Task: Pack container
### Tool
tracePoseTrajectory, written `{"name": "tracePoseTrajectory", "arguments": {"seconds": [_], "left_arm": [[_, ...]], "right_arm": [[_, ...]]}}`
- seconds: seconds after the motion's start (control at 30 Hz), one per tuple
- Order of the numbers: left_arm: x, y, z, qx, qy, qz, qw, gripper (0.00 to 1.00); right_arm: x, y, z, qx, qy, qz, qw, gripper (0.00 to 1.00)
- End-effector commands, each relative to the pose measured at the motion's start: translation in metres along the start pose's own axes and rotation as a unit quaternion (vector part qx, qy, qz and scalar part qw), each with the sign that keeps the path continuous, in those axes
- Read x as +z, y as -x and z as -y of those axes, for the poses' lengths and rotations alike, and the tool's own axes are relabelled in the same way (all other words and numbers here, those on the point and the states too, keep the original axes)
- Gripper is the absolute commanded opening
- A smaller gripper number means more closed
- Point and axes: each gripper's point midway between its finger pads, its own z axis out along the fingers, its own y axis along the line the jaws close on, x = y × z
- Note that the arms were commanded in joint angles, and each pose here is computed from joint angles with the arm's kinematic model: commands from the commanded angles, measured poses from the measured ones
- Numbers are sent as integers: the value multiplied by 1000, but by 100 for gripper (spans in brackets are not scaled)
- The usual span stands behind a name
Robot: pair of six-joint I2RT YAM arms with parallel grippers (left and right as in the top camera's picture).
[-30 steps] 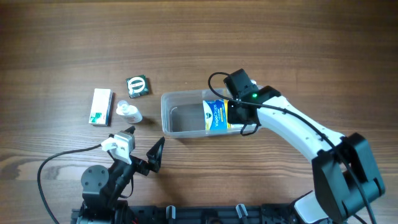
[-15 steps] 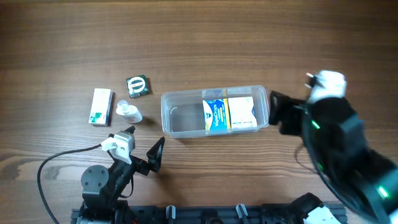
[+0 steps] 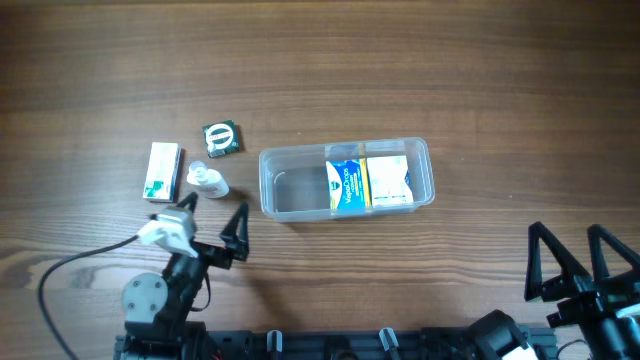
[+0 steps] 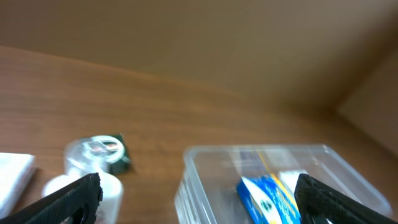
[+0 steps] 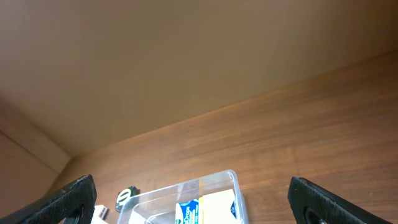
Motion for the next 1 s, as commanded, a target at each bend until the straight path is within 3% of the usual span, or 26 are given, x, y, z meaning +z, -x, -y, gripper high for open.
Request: {"name": "tracePoseTrajectory", "arguments": {"seconds": [0.0,0.1,0.23,0.43,0.53,0.67,0.83,0.97], "left_arm": [[-19,46,-32,-49,143,17,988,100],[-24,61,-43,-44,219,-56,973,100],[-14,101,-33,9,241,-141,960,100],[3,144,-25,19,253,-177,951,100],[2,151,-45,-11,315,-160,936,100],[6,134,-79,-54,362,-194,910,100],[37,89,-129,-111,352,-289,883,100],[55,52,-170,-118,339,-358,862,100]], "right_arm": [[1,-2,5,-8,-12,0,1000,100],[1,-2,5,-8,-12,0,1000,100],[1,-2,5,-8,-12,0,1000,100],[1,-2,5,-8,-13,-1,1000,100],[1,-3,5,-8,-12,-1,1000,100],[1,-3,5,-8,-12,-1,1000,100],[1,-2,5,-8,-13,-1,1000,100],[1,-3,5,-8,-12,-1,1000,100]]}}
